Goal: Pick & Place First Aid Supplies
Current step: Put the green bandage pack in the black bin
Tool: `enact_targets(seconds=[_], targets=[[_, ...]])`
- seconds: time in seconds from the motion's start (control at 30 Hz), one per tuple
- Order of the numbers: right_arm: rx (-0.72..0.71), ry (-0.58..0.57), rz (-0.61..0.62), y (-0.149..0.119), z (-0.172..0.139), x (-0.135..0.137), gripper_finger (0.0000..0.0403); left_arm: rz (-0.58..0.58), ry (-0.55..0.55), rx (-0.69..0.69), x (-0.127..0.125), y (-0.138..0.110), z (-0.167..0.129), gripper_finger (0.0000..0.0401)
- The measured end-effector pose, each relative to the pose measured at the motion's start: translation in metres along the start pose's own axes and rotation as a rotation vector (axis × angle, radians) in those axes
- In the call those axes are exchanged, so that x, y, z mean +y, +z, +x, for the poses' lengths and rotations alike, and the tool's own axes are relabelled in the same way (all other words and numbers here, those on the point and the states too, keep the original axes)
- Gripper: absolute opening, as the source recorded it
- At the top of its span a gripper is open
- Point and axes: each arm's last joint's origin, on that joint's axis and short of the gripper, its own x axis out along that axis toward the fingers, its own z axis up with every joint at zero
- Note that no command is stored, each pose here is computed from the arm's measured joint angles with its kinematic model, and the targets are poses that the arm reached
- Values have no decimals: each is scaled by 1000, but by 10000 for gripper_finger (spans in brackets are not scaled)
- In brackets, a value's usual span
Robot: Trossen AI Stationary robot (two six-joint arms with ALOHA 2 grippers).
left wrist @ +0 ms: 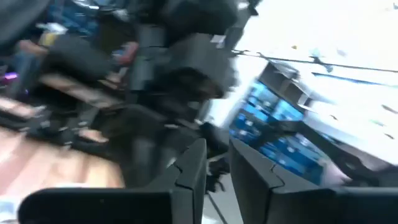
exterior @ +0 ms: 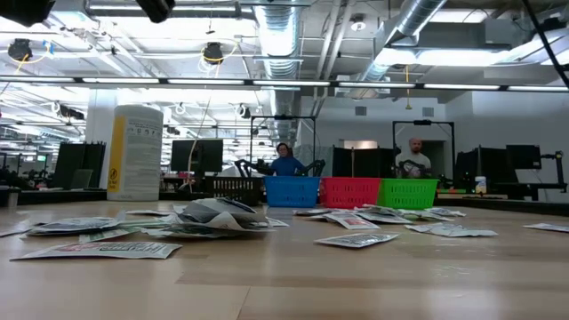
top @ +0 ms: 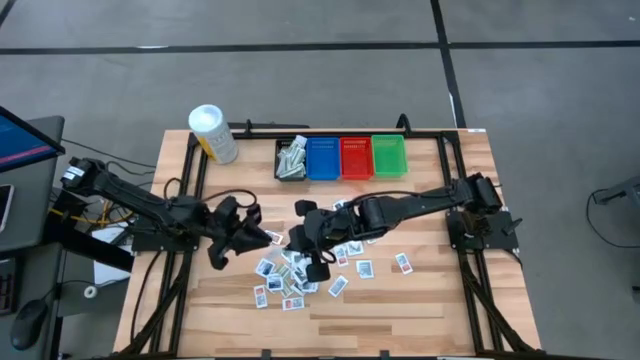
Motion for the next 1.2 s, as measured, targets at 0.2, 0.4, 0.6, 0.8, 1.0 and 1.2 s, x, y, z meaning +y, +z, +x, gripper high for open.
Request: enact_targets(seconds=[0.2,0.4,0.6,0.8,1.0,1.2], targets=[[-22,-37,77,2,0,-11,0,92,-120,46,-5,1,-2,66],[-110,-29,95,10,-1,-15,0,194,-110,50,-4,0,-2,69],[-111,13,110,10,-1,-13,0,287,-77,37,-3,0,-2,84],[-109,28,118,10,0,-13,0,429,2,37,0,-1,-2,109],[-109,29,118,10,0,-12,0,473,193,119,10,-10,-3,133],[-107,33,116,10,0,-11,0,504,259,132,13,-11,-4,140]])
